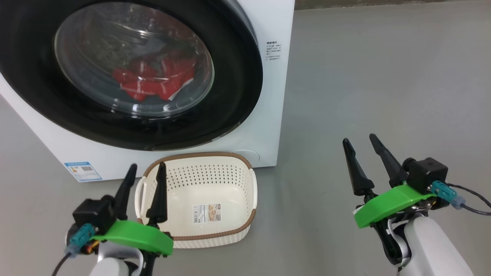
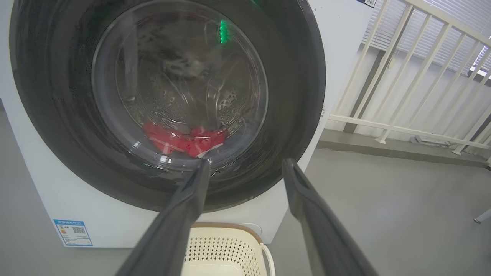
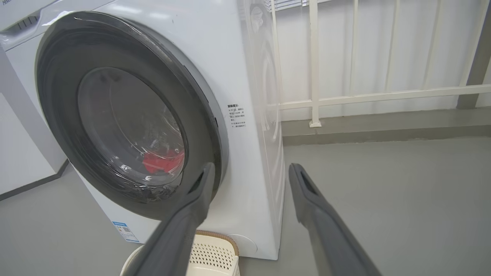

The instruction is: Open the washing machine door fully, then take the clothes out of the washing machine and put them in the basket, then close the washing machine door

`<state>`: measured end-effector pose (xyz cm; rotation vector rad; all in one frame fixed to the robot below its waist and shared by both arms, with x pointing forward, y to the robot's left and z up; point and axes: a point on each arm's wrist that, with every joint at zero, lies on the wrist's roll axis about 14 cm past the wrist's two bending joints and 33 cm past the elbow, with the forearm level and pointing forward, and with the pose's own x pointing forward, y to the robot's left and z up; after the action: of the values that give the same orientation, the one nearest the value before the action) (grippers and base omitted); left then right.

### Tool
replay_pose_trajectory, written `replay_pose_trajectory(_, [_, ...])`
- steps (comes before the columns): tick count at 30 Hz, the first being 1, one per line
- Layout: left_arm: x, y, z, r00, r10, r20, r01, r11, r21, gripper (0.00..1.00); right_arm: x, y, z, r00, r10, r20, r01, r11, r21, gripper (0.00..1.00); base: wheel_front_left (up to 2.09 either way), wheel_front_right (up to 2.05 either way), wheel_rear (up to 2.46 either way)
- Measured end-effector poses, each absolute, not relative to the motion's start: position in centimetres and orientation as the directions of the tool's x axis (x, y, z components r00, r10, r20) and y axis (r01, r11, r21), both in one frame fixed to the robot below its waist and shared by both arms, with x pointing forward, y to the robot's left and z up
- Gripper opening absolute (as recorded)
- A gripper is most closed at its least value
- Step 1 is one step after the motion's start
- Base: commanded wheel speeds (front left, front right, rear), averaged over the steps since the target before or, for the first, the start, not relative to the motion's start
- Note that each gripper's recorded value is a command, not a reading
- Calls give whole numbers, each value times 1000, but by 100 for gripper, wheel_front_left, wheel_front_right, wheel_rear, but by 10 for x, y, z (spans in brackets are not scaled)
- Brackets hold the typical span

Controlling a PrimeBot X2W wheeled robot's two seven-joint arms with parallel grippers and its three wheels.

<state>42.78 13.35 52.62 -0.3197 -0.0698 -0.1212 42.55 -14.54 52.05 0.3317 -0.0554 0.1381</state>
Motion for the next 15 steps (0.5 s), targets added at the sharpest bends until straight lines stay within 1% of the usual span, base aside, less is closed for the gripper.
replay_pose_trajectory(15, [436, 123, 540, 979, -142, 146, 161, 978, -130, 100, 434, -136, 538, 974, 181, 138, -200, 970, 136, 100, 0, 0, 0])
